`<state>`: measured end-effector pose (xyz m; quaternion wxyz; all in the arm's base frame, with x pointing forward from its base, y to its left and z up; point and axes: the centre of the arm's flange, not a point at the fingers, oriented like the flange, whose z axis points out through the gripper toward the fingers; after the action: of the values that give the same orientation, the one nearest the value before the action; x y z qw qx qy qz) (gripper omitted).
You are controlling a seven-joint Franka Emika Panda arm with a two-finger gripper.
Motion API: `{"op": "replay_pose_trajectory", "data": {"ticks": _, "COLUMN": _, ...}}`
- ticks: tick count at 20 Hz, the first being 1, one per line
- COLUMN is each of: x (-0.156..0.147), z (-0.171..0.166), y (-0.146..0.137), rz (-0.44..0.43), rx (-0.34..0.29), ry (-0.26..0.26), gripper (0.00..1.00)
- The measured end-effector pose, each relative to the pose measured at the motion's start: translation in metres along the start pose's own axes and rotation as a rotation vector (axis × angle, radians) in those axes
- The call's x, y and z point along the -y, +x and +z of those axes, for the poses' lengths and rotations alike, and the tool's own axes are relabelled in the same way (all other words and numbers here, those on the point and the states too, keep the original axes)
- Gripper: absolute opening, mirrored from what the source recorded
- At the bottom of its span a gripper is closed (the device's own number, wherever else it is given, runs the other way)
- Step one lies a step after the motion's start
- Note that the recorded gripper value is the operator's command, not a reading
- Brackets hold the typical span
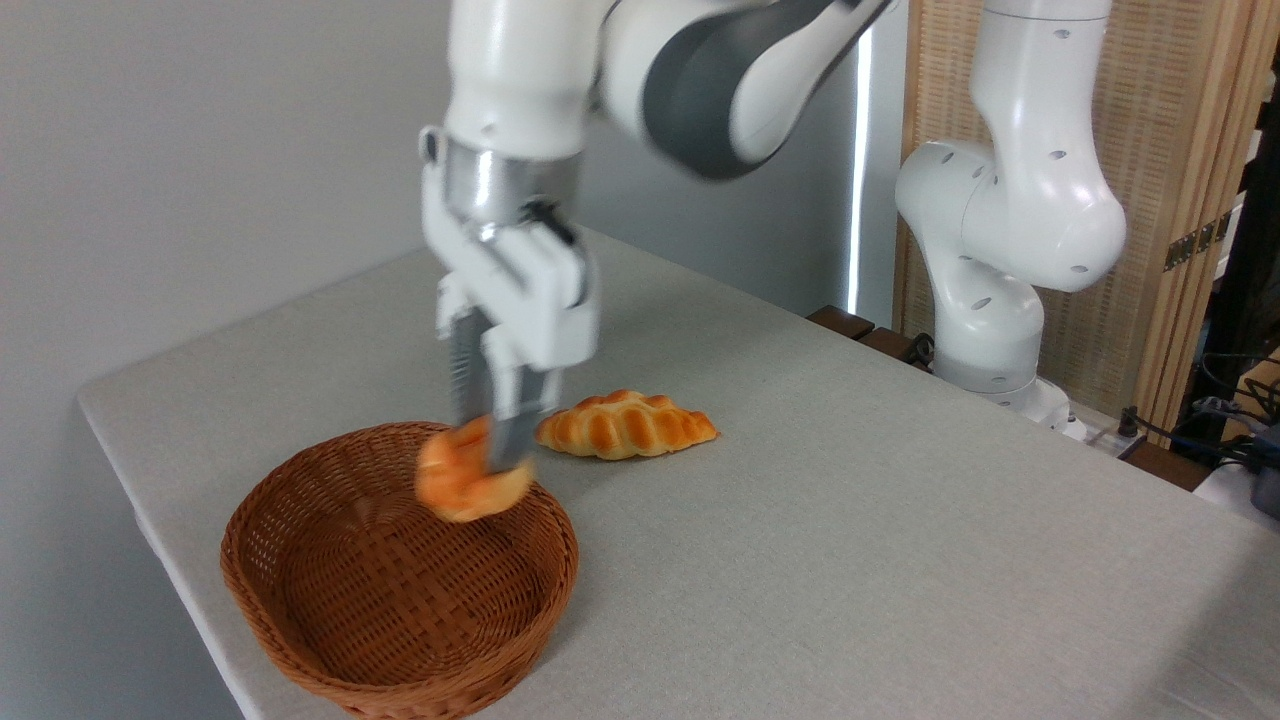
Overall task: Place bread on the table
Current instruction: 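Lift the bun out of the basket and carry it beside the croissant, then lower the bun onto the table and open the gripper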
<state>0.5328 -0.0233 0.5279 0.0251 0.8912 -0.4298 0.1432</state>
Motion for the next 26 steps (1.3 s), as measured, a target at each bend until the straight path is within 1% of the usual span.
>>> {"op": "replay_pose_trajectory", "data": {"ticks": 2, "x": -0.003, "z": -0.019, "y": -0.031, "rz": -0.022, "rx": 0.073, "ry": -0.079, "gripper": 0.51}}
{"op": "replay_pose_trajectory", "data": {"ticks": 3, "x": -0.005, "z": -0.025, "y": -0.045, "rz": -0.025, "rx": 0.118, "ry": -0.105, "gripper": 0.51}}
{"op": "replay_pose_trajectory", "data": {"ticks": 5, "x": -0.009, "z": -0.025, "y": -0.058, "rz": -0.028, "rx": 0.164, "ry": -0.137, "gripper": 0.51}}
{"op": "replay_pose_trajectory", "data": {"ticks": 9, "x": -0.025, "z": 0.003, "y": -0.069, "rz": -0.022, "rx": 0.210, "ry": -0.193, "gripper": 0.52}}
{"op": "replay_pose_trajectory", "data": {"ticks": 12, "x": -0.041, "z": 0.031, "y": -0.084, "rz": -0.023, "rx": 0.239, "ry": -0.235, "gripper": 0.62}}
{"op": "replay_pose_trajectory", "data": {"ticks": 15, "x": -0.058, "z": 0.058, "y": -0.087, "rz": -0.004, "rx": 0.251, "ry": -0.250, "gripper": 0.70}}
{"op": "replay_pose_trajectory", "data": {"ticks": 16, "x": -0.061, "z": 0.064, "y": -0.088, "rz": -0.001, "rx": 0.254, "ry": -0.254, "gripper": 0.77}}
{"op": "replay_pose_trajectory", "data": {"ticks": 17, "x": -0.063, "z": 0.067, "y": -0.089, "rz": 0.001, "rx": 0.257, "ry": -0.258, "gripper": 0.84}}
{"op": "replay_pose_trajectory", "data": {"ticks": 20, "x": -0.065, "z": 0.069, "y": -0.090, "rz": 0.001, "rx": 0.261, "ry": -0.262, "gripper": 0.97}}
{"op": "replay_pose_trajectory", "data": {"ticks": 21, "x": -0.065, "z": 0.069, "y": -0.091, "rz": 0.001, "rx": 0.261, "ry": -0.262, "gripper": 1.00}}
{"op": "replay_pose_trajectory", "data": {"ticks": 26, "x": -0.065, "z": 0.070, "y": -0.091, "rz": 0.002, "rx": 0.261, "ry": -0.262, "gripper": 1.00}}
